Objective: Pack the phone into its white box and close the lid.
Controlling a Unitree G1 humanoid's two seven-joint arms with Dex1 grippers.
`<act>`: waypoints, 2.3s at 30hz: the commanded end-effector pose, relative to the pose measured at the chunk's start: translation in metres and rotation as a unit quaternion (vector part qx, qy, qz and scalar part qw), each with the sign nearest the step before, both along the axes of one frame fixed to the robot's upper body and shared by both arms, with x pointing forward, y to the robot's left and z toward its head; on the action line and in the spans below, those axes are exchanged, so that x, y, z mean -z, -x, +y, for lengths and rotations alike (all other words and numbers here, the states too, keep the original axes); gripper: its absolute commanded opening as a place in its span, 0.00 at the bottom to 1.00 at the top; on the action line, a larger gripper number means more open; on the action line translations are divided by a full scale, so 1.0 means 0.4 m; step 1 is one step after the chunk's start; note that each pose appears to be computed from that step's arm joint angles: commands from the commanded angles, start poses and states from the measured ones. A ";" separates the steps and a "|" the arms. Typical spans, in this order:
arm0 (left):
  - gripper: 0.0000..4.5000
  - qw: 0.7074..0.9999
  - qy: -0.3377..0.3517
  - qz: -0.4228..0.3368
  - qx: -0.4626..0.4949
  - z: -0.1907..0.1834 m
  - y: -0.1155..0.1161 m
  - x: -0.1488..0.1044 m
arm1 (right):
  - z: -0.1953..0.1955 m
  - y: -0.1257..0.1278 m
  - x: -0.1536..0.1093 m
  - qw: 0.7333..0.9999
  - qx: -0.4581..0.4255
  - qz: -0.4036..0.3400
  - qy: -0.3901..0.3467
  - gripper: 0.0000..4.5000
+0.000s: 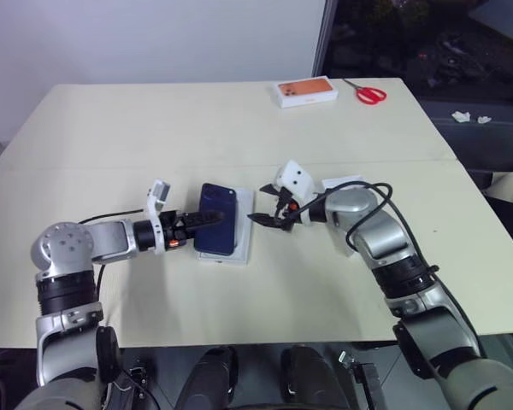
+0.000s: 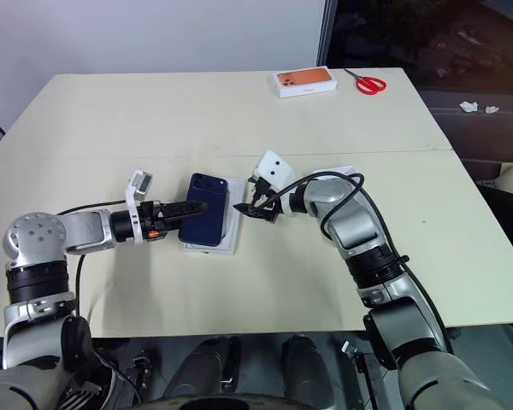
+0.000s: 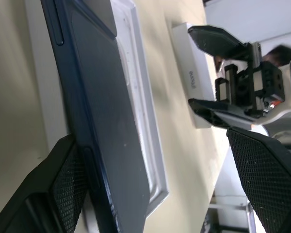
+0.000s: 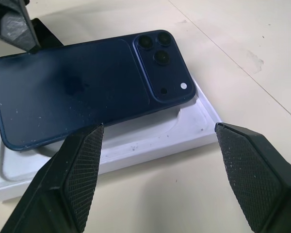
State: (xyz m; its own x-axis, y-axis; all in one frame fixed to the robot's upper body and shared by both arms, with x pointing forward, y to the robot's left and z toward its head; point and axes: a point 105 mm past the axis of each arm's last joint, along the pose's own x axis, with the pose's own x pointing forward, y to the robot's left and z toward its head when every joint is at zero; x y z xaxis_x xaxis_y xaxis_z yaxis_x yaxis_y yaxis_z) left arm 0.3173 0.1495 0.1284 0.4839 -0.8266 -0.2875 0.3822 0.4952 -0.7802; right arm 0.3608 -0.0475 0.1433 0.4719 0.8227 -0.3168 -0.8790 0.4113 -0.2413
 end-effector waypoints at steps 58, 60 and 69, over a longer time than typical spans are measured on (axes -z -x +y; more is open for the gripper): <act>0.99 0.992 -0.073 -0.098 -0.018 0.024 -0.042 -0.061 | 0.024 -0.003 -0.029 0.999 -0.013 -0.034 -0.004 0.86; 0.99 0.992 -0.074 -0.104 -0.024 0.035 -0.042 -0.068 | 0.020 -0.003 -0.030 0.999 -0.012 -0.034 -0.004 0.86; 0.87 0.977 -0.147 -0.129 -0.090 0.155 -0.055 -0.045 | -0.034 0.023 -0.013 0.999 -0.012 -0.026 0.015 0.80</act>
